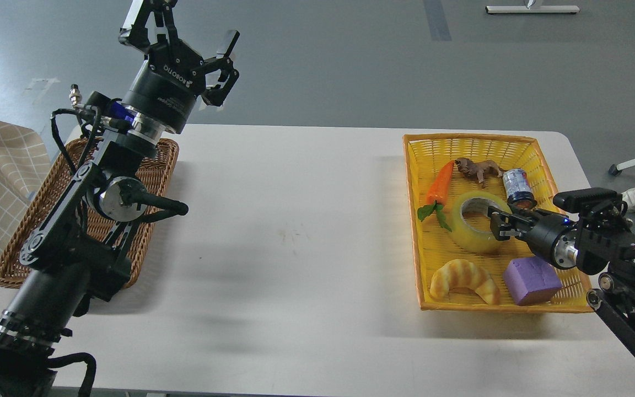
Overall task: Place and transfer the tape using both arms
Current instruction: 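Grasp the yellow tape roll with the right gripper, then lift the tape roll out of the tray and carry it toward the table center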
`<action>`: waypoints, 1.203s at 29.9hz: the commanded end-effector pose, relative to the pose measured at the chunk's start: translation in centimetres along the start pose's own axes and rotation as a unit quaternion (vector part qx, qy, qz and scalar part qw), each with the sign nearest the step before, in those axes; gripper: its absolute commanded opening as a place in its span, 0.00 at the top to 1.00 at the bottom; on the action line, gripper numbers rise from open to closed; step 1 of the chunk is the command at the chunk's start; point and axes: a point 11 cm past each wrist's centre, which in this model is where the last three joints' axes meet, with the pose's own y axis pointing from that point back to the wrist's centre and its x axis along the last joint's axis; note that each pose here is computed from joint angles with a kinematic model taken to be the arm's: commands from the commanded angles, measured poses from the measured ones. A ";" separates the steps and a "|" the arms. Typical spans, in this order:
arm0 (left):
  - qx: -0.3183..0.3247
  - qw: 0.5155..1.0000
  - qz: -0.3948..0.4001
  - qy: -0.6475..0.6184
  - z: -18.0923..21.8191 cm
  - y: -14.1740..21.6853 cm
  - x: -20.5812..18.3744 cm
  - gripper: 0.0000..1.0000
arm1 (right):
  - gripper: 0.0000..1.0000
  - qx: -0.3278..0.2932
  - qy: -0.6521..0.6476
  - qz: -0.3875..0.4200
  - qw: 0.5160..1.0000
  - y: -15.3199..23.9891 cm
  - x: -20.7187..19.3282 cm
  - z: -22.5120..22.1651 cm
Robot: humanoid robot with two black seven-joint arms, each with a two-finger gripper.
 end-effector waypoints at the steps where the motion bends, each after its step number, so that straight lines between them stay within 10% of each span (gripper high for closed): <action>1: 0.000 1.000 0.000 -0.001 0.1 0.0 0.1 0.02 | 0.68 -0.001 0.000 -0.002 1.000 0.1 -0.2 0.1; 22: 0.002 1.000 0.000 -0.002 0.0 0.1 0.1 0.02 | 0.88 0.017 0.048 0.000 0.999 3.1 3.2 1.5; 36: 0.003 1.000 0.001 -0.003 0.0 0.1 0.1 0.02 | 0.88 0.068 0.118 0.073 0.988 2.0 15.8 -4.6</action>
